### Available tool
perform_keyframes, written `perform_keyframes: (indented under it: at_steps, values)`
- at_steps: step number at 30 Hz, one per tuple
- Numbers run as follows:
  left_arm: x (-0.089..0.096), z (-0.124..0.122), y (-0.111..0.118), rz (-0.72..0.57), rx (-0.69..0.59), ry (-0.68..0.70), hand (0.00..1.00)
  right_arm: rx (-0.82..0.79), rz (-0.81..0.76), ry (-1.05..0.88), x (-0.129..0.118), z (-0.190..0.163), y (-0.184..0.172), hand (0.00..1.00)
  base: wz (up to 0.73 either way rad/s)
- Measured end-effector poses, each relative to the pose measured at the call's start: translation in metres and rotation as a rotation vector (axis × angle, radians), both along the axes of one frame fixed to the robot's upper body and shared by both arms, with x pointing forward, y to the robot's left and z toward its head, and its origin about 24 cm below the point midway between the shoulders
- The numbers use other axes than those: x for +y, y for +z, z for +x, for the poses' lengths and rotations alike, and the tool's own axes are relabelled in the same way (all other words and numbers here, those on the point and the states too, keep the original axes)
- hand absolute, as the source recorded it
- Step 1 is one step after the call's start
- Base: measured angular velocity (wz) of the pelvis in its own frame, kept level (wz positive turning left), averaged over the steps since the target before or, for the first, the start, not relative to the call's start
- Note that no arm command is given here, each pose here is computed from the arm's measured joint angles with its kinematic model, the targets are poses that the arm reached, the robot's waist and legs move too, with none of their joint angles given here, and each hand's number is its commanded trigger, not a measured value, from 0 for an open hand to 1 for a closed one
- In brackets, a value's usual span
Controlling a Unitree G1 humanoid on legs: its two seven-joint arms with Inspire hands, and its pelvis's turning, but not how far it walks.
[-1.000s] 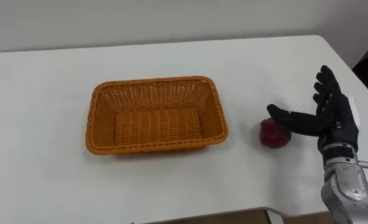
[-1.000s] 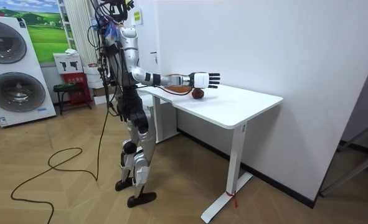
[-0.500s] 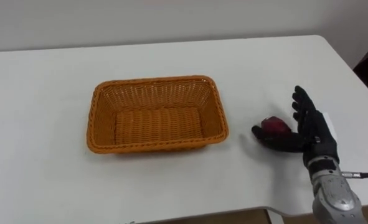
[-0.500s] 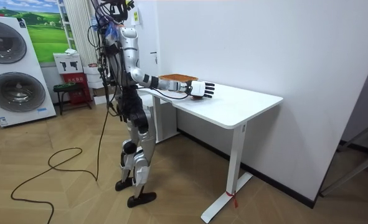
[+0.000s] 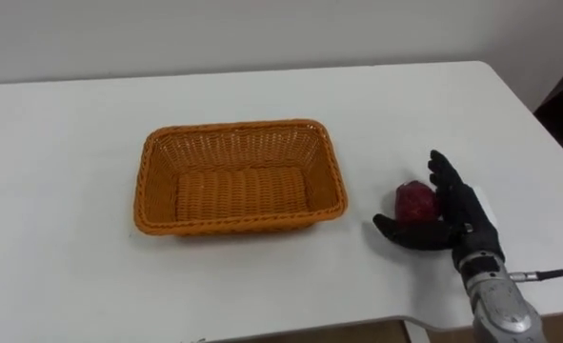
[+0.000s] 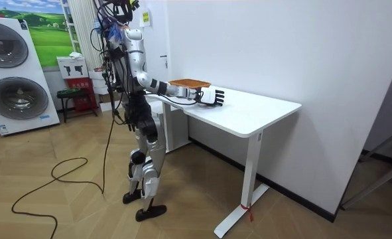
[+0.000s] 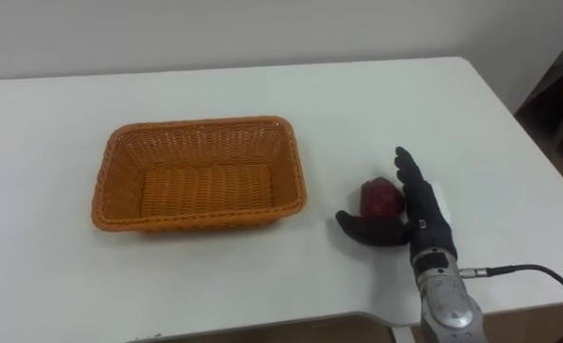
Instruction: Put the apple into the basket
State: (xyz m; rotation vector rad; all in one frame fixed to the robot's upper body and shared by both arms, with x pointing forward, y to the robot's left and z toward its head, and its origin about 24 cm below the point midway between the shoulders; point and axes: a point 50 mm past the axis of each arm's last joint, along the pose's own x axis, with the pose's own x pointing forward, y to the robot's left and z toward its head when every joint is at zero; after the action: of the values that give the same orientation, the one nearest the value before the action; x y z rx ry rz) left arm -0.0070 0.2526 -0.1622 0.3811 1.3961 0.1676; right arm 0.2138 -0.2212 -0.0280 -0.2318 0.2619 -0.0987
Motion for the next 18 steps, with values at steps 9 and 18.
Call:
perform_keyframes:
  at_steps: [9,18]
  values:
    - [-0.001,0.002,0.001,-0.020,-0.012,-0.005,0.00,0.017,-0.041,-0.033,-0.011,-0.003,-0.006,1.00,0.00]
    - [-0.001,0.005,0.001,-0.019,-0.024,-0.007,0.00,0.017,-0.052,-0.049,-0.015,-0.005,-0.008,1.00,0.00]
